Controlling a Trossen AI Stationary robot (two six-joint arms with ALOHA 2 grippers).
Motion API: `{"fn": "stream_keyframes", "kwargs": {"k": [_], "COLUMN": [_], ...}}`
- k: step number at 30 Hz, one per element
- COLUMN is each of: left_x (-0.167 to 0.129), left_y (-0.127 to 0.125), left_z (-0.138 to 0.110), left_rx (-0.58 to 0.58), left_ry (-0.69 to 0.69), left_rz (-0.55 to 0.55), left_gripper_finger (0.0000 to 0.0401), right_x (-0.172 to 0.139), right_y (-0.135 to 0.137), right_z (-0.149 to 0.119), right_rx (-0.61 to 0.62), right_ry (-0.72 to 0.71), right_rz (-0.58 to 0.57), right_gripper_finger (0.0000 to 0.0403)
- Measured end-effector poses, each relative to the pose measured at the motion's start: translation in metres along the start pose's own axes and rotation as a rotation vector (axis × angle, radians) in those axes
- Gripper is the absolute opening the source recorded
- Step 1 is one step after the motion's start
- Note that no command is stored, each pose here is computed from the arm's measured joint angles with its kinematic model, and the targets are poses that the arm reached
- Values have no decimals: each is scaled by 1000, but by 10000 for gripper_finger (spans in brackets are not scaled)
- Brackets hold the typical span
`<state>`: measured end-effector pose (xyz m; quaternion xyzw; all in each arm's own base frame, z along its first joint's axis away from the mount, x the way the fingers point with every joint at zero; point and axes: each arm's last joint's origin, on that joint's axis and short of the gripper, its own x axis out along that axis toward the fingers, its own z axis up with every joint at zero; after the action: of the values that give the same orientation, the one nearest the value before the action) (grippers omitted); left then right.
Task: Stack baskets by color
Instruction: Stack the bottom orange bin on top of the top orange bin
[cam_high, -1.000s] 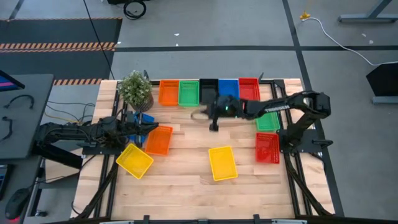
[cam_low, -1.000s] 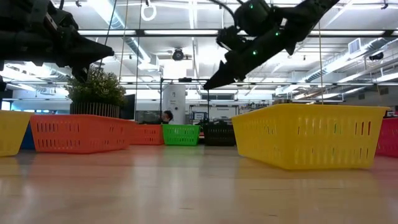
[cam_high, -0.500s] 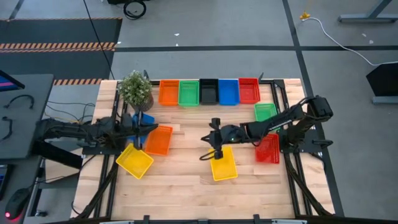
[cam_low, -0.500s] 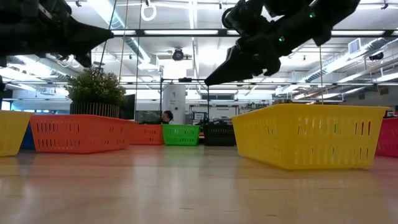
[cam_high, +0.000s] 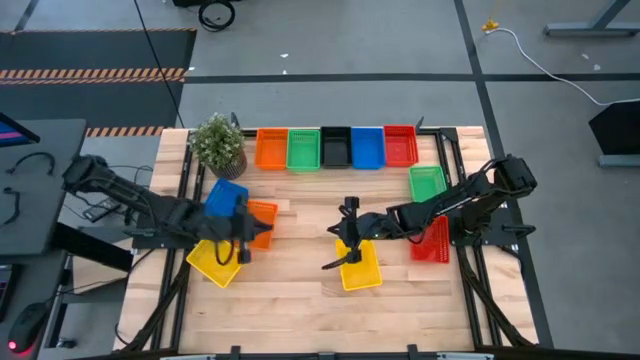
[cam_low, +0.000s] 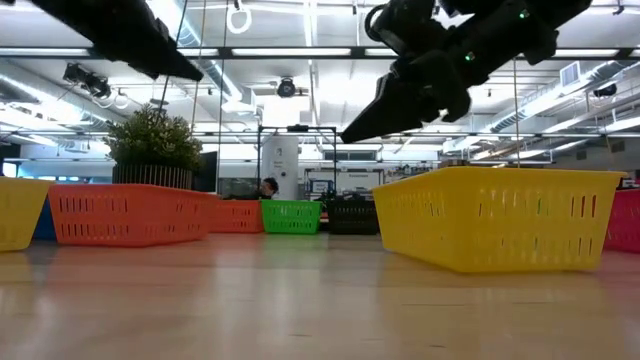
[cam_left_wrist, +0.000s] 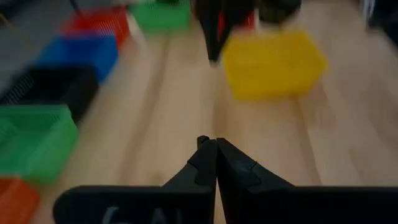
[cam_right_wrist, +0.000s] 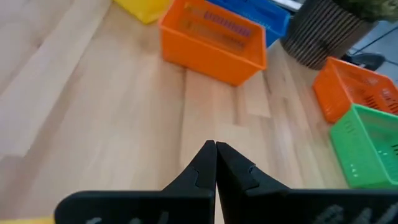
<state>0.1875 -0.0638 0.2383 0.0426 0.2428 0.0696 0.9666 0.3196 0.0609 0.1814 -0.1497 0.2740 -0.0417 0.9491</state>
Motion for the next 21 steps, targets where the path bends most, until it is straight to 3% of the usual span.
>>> {"fn": "stream_keyframes", "kwargs": {"k": [9, 15, 18, 21], "left_x": [13, 25, 29, 33], "left_y": [-54, -92, -99, -103], "left_z": [19, 2, -9, -13], "left_rx": [-9, -38, -93, -63], "left_ry": [430, 549, 602, 584], "left_rz": [-19, -56, -30, 7], "left_gripper_finger": [53, 114, 146, 175], "right_x": [-5, -5, -4, -3], "right_y": [14, 12, 8, 5], "right_z": [4, 3, 3, 3], "right_rx": [-109, -116, -133, -158], "right_ry": [-33, -14, -10, -12], "right_rz": [30, -39, -51, -62], "right_gripper_finger": [8, 8, 7, 7]}}
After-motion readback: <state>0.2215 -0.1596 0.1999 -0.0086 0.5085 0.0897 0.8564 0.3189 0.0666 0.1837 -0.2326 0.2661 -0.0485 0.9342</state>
